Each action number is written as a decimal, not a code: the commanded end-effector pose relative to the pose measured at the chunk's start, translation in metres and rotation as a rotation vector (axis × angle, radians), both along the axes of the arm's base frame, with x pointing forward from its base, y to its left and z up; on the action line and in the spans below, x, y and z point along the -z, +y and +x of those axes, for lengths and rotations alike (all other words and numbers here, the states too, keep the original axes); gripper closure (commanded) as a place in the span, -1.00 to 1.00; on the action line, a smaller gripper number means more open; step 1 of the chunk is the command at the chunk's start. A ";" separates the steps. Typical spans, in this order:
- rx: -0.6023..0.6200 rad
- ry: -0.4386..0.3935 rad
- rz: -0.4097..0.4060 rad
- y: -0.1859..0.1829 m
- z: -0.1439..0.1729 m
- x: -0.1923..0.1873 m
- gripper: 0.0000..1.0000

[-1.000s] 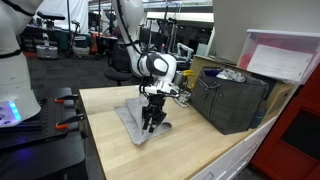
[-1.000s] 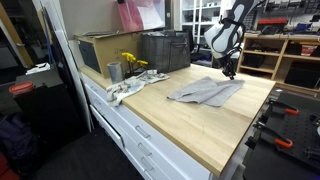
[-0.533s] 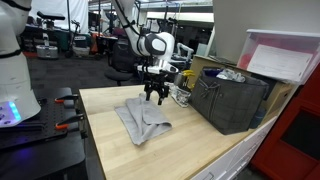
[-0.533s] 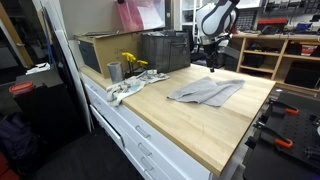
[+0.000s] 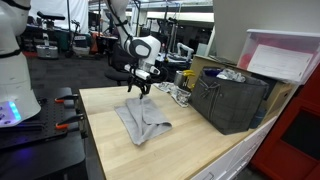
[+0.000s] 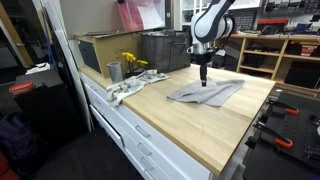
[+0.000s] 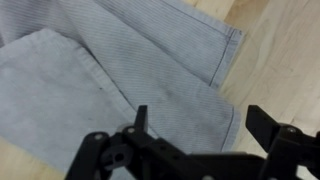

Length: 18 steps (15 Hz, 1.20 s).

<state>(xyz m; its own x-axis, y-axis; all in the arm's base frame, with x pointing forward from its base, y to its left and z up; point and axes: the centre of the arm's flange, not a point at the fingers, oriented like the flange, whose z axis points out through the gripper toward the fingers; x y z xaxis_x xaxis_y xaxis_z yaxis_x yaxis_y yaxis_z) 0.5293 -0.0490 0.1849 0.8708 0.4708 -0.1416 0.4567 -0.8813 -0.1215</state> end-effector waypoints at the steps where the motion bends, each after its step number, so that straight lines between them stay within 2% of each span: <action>1: -0.060 0.042 0.066 0.001 -0.026 0.014 -1.00; 4: -0.083 0.058 0.098 0.003 -0.034 0.026 -1.00; 14: -0.085 0.177 0.118 0.005 -0.052 0.079 -1.00; 15: -0.083 0.183 0.122 0.004 -0.053 0.083 -0.50; 16: -0.082 0.188 0.123 0.004 -0.054 0.085 -0.47; 18: -0.075 0.191 0.122 0.001 -0.054 0.084 -0.17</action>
<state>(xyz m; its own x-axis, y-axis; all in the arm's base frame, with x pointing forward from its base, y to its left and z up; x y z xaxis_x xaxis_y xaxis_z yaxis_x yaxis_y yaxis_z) 0.4766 -0.0413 0.0992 0.8008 0.5469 -0.2442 0.4766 -0.8288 -0.2932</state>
